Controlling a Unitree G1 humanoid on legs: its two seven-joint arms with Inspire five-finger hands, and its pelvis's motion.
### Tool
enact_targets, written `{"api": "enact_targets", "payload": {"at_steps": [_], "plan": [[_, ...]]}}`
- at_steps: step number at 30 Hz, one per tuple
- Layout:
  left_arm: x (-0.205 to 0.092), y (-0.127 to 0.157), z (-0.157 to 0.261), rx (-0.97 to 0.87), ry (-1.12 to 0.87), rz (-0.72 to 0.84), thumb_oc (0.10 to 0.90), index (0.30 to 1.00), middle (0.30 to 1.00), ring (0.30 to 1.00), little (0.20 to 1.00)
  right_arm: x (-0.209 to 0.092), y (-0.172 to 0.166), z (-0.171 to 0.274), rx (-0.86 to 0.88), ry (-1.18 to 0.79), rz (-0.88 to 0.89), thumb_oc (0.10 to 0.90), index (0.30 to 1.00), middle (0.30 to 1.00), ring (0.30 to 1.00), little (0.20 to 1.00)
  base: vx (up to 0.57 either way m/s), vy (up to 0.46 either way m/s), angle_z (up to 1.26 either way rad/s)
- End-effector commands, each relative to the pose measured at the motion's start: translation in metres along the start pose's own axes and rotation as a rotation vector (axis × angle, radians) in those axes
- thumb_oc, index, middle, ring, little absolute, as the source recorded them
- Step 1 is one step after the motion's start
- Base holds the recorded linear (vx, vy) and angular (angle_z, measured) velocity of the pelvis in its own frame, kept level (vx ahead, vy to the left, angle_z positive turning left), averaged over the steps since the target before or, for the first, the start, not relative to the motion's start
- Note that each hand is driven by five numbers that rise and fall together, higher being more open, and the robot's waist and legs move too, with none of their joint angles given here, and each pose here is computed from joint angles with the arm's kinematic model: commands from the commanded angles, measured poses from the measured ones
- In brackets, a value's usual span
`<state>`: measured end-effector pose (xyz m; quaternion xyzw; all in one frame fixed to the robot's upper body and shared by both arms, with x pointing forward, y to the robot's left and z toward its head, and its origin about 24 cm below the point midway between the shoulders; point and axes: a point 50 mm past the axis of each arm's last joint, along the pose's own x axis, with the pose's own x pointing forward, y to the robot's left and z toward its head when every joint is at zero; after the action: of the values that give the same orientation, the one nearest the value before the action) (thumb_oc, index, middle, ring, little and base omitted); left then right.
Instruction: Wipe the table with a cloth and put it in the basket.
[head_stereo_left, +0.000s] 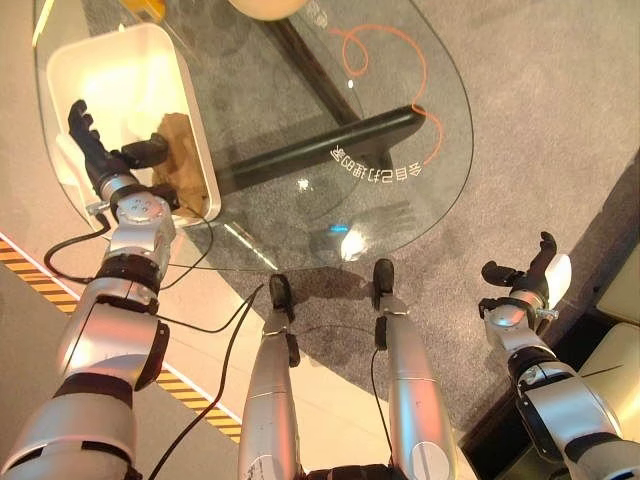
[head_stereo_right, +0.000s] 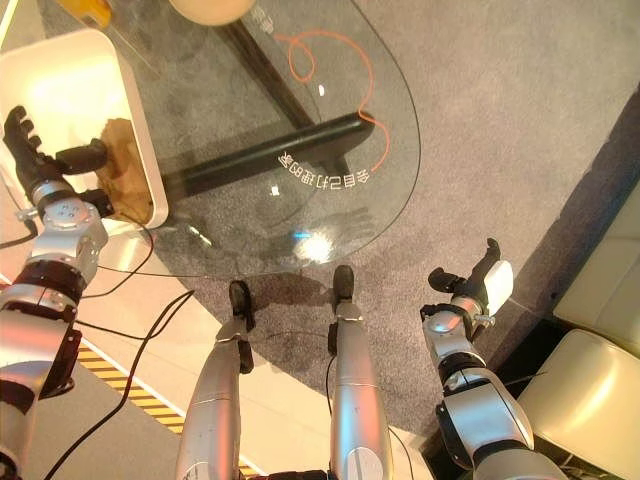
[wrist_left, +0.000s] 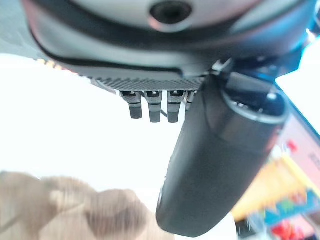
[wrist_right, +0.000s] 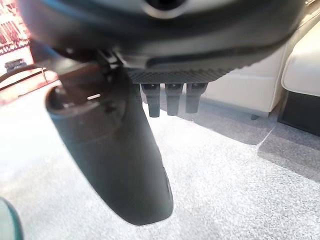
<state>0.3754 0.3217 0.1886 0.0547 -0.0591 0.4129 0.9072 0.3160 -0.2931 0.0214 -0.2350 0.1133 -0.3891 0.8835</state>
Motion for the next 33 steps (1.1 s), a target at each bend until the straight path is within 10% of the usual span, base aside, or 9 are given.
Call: {"api": "enact_targets", "payload": {"at_steps": [1,15,33], "plan": [[0.022,0.047,0.028,-0.053,-0.097,0.105,0.8,0.9,0.9,0.9,0.9,0.006,-0.025,-0.021,-0.03,0.045,-0.075,0.8,0.9,0.9,0.9,0.9,-0.05,-0.048,0.0],[-0.001,0.076,-0.054,-0.059,0.03,-0.033,0.8,0.9,0.9,0.9,0.9,-0.034,-0.039,-0.112,-0.142,0.303,0.086,0.8,0.9,0.9,0.9,0.9,0.04,-0.022,0.05],[-0.169,0.142,-0.265,0.39,0.762,-0.342,0.8,0.9,0.9,0.9,0.9,-0.133,-0.038,-0.21,-0.282,0.73,0.598,0.8,0.9,0.9,0.9,0.9,0.13,0.005,0.05]]}}
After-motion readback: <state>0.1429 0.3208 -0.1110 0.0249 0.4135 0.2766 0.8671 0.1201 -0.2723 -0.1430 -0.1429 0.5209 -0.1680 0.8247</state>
